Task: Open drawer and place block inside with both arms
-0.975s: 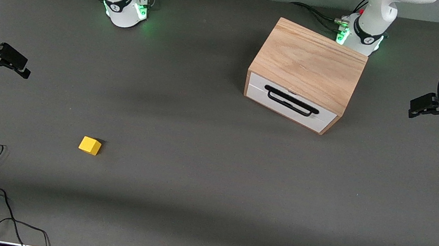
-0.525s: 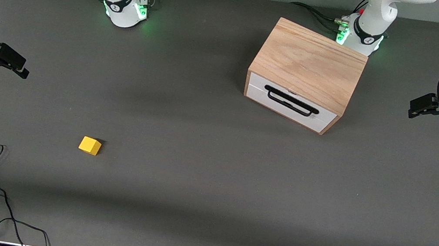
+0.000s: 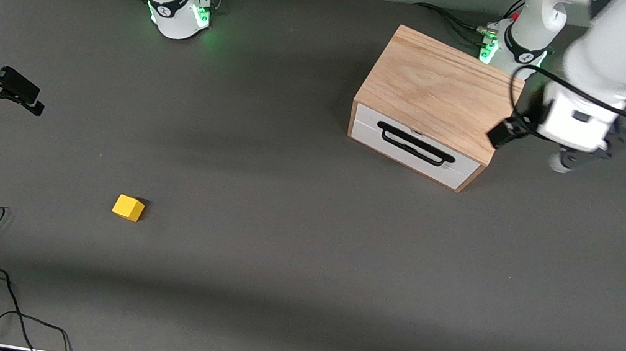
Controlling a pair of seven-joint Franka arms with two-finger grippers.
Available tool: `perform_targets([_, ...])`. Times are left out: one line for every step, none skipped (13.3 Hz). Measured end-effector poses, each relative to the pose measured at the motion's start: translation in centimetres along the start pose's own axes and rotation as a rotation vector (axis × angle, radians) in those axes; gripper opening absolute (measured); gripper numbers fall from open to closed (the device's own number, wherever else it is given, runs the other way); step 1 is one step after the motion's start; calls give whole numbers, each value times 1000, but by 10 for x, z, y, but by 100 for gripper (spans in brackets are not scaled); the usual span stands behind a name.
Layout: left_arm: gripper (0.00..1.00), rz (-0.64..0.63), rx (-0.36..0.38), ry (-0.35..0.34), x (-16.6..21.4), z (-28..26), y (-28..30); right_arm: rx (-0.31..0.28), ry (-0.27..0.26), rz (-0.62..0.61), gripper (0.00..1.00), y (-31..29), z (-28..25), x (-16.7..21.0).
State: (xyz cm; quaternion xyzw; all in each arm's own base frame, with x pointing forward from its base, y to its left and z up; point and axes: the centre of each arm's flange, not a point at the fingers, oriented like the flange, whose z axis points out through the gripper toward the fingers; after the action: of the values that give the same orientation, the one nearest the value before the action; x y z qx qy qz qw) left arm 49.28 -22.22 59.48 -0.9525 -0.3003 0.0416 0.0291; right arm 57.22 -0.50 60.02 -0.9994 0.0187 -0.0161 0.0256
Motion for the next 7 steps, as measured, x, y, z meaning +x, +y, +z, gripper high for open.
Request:
perform_targets([100,-95,-8,-11,-15,1,11,-1,-9,1,100,0,6,3])
perform_targets([100,-207,-19,-23,-28,2,22,-1,-17,2,100,1,13,7])
perform_targets([100,-324,-26,-31,-39,4,35,-2,-20,3,100,1,22,12])
perform_targets([100,-431,-27,-39,-50,8,48,-3,-22,4,100,2,32,18])
perform_targets([100,-502,-21,-48,-61,14,60,-3,-25,6,100,3,44,25])
perform_targets([100,-550,-11,-56,-72,22,71,-5,-32,8,100,3,59,33])
perform_targets([100,-587,0,-60,-80,26,78,-6,-44,15,100,4,74,39])
